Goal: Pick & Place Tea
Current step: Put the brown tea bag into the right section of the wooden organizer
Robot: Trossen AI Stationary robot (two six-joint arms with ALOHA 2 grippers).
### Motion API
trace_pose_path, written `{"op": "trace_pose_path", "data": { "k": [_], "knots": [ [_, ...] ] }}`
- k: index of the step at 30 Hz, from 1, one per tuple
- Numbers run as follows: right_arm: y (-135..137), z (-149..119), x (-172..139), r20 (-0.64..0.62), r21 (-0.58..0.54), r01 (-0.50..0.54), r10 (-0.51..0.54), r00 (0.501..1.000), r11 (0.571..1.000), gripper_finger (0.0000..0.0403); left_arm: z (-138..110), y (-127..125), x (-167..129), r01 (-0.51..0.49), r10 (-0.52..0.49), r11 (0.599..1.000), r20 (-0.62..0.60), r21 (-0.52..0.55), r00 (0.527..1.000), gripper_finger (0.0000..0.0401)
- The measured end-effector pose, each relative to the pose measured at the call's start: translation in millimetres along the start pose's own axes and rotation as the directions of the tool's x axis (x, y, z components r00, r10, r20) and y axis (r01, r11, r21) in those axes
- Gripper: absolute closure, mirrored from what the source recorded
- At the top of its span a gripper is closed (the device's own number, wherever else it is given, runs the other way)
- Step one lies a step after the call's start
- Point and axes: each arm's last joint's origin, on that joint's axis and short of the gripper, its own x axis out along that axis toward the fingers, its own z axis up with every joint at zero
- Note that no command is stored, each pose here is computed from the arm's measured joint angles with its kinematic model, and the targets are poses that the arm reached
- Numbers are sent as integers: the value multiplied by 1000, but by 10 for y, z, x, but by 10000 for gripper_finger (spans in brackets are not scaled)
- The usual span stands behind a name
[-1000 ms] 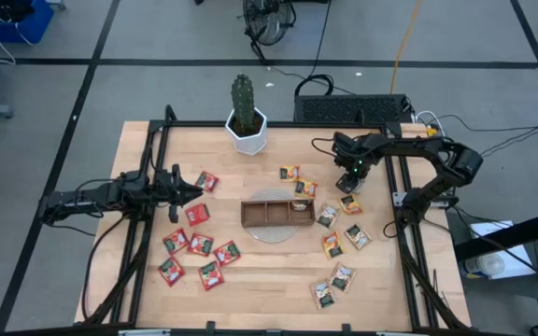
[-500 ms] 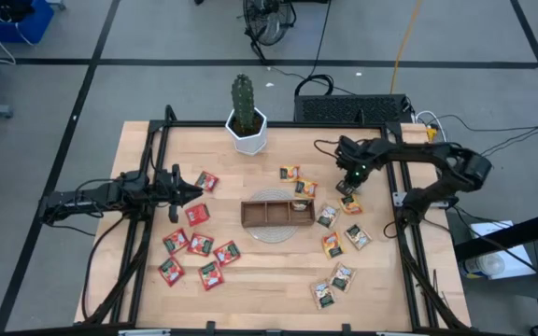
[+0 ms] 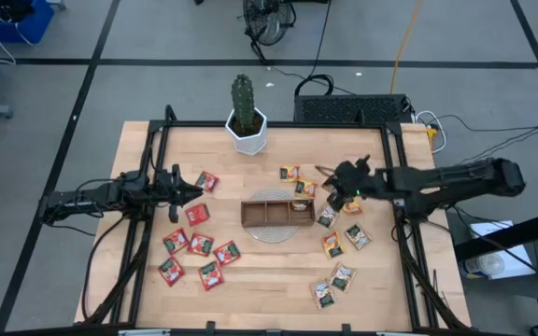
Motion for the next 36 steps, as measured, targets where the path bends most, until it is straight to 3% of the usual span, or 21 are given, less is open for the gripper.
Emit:
{"op": "trace_pose_path", "data": {
  "k": [6,11,17,24,28,36],
  "knots": [
    [502,-174,-175,191,-14,-87,88,978,996,403,-1,0,0,0,0,1000,0,0,1000,343],
    [932,-389,-169,347,2,-107,100,932,994,403,-1,0,0,0,0,1000,0,0,1000,343],
    [1338,-693,77,507,68,-59,16,862,996,403,-1,0,1,0,0,1000,-1,0,1000,343],
    [1447,-870,391,618,199,68,-179,766,978,403,-1,0,0,0,0,1000,-1,0,1000,343],
    [1451,-859,529,622,241,66,-206,755,968,403,-1,0,0,0,0,1000,-1,0,1000,343],
    [1417,-845,681,616,208,136,-238,751,969,403,-1,0,0,0,0,1000,0,0,1000,343]
  ]
}}
